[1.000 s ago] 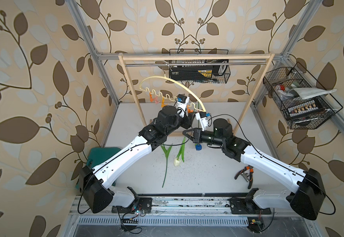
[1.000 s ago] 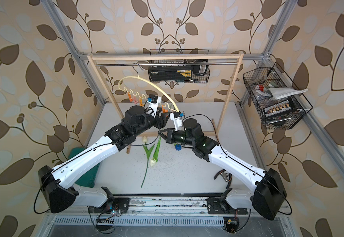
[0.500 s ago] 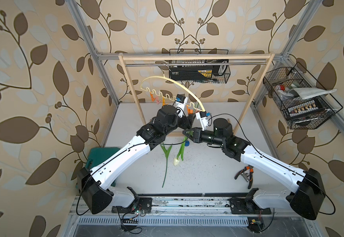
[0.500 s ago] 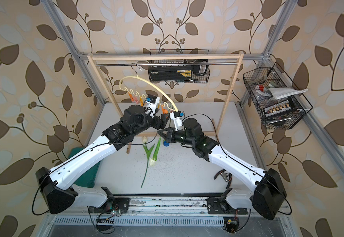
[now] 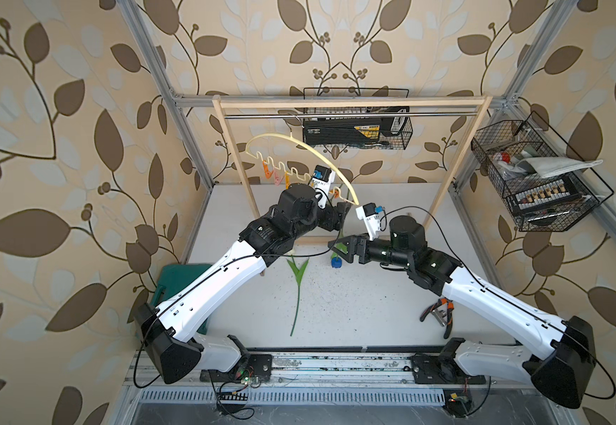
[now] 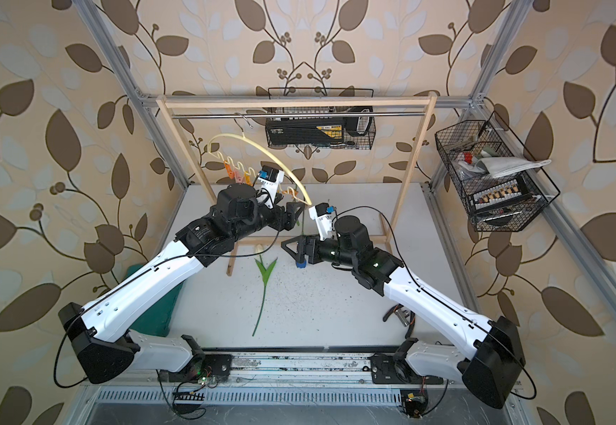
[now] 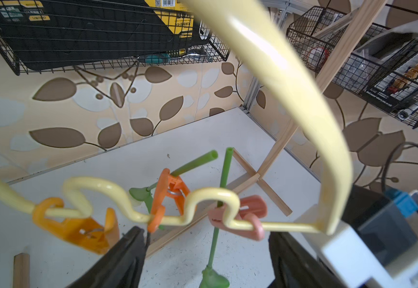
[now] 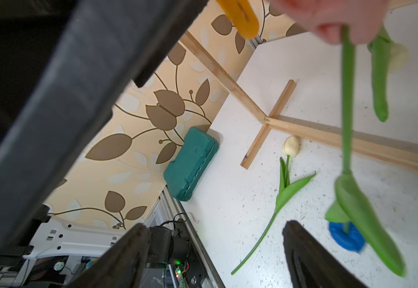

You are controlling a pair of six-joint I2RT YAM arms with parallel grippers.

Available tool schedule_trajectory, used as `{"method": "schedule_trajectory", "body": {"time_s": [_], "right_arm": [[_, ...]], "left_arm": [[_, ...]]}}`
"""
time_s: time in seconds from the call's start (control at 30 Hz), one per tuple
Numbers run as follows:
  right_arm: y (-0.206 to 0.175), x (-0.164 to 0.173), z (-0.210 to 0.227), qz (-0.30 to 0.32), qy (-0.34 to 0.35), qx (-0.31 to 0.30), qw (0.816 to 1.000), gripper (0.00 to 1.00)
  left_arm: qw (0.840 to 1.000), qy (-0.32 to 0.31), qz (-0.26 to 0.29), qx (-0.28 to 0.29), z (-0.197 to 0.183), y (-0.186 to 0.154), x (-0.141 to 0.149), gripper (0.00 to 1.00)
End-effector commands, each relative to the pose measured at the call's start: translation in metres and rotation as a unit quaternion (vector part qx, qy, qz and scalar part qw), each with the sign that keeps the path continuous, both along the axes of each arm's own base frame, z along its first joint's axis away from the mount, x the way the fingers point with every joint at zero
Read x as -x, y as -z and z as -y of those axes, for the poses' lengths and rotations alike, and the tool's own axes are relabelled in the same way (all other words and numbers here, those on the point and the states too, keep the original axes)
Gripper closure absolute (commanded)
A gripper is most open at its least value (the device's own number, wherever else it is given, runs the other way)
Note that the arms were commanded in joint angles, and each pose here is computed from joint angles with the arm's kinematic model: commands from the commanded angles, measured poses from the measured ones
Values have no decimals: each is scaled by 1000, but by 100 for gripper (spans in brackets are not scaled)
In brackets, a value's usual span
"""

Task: Dry the flowers on a clothes hanger
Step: Clamp the flower onto the hanger.

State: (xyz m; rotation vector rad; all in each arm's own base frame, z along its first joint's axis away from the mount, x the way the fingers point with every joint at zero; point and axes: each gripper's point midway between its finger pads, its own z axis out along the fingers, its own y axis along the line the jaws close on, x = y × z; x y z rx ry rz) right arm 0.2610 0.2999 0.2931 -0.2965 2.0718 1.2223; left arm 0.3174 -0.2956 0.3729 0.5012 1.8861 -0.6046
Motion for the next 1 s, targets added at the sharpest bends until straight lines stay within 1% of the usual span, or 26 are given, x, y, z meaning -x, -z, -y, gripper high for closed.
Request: {"method": "schedule_trajectory", "body": {"time_s": [0.0,0.2,0.4,0.53,0.67,0.77,0.87,0.97], "right_arm": [[19,15,13,-10,-7,40,999,10],[23,31,32,-8,-7,72,997,9],[28,53,58,-5,2,99,995,8],[31,67,64,-14,-7,87,996,8],[30,78,55,-21,-30,70,997,9],[39,91,38,-17,-56,84,995,10],[52,104,20,-9,-76,100,992,13],[64,103,7,-6,-74,103,992,15]], "left_arm": [[1000,7,12,17,1,-18,5,18],[1000,1,-3,4,5,-11,-1,18],[1000,-3,-4,9,4,-10,-2,18],[1000,-7,-6,9,5,-8,-4,18],[1000,-16,-11,3,1,-10,-4,18],[999,-27,-29,-19,-9,-11,1,16],[996,-43,-68,-46,-28,-3,15,16],[995,-35,-88,-43,-40,6,34,12]]}}
